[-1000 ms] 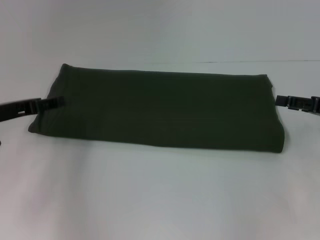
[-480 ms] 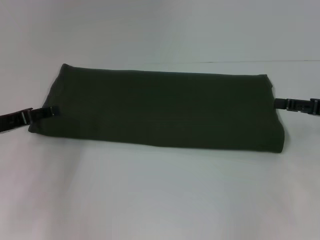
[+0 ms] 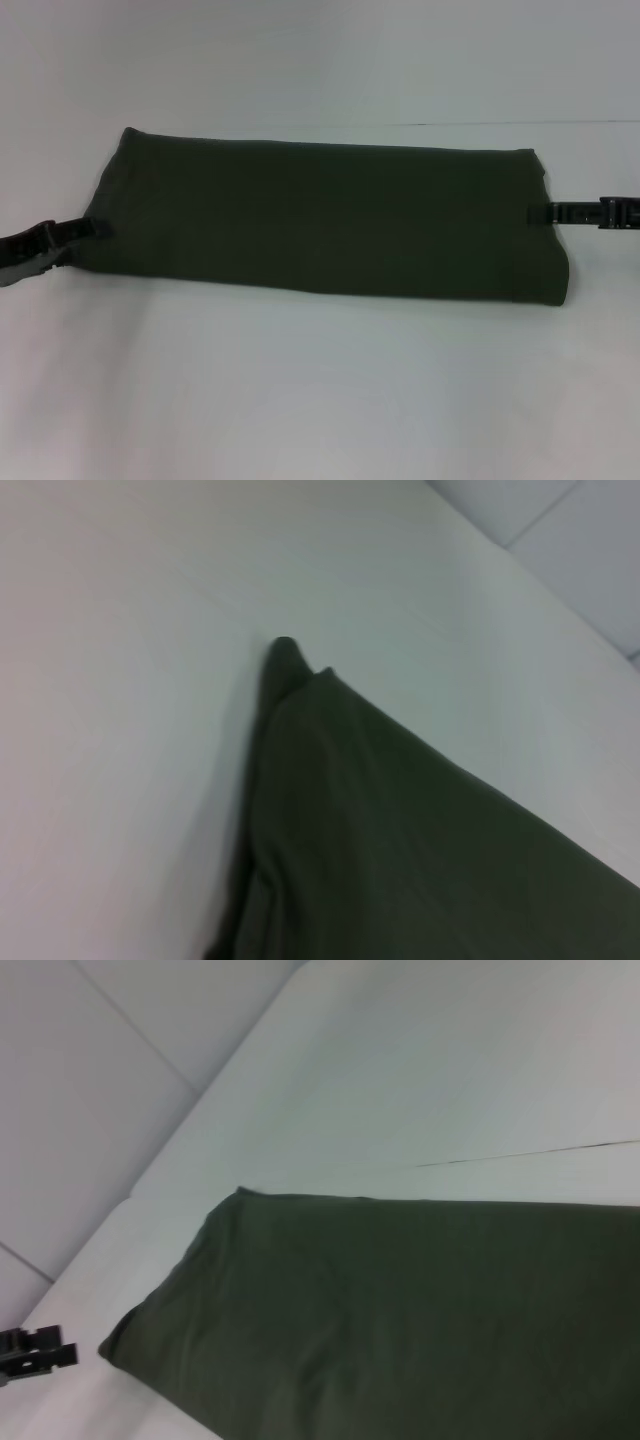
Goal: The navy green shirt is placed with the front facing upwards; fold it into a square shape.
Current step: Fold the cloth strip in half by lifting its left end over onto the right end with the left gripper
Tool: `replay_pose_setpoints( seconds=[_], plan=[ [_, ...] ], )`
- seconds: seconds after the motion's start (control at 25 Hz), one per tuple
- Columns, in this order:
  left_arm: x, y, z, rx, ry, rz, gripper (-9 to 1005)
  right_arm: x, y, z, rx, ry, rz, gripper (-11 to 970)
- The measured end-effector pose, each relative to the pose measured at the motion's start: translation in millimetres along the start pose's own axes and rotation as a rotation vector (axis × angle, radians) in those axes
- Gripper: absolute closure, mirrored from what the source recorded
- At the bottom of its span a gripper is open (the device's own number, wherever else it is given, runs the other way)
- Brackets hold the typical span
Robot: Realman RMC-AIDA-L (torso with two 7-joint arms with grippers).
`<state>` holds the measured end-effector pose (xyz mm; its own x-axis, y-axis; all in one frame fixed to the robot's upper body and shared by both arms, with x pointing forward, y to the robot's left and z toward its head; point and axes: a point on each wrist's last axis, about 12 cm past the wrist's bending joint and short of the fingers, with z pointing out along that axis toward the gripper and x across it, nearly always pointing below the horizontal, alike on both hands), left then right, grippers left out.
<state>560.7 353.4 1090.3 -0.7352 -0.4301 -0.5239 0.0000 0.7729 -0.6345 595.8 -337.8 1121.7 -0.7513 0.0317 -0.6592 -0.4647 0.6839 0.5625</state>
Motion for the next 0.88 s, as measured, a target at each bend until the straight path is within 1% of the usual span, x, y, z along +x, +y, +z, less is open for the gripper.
replay_pose_setpoints(
  seconds=[0.36, 0.68, 0.88],
  plan=[
    [1.3, 7.9, 5.6, -0.052, 0.008, -0.061, 202, -13.5, 6.3, -1.6, -0.009, 0.01, -0.04, 234],
    [0.5, 14.1, 9.7, -0.098, -0.005, -0.076, 201, -12.1, 13.6, 0.3, -0.053, 0.041, -0.073, 234],
    [0.9, 14.4, 15.5, -0.123, 0.01, -0.071, 202, -13.8, 20.4, 1.3, -0.081, 0.057, -0.11, 234]
  ],
)
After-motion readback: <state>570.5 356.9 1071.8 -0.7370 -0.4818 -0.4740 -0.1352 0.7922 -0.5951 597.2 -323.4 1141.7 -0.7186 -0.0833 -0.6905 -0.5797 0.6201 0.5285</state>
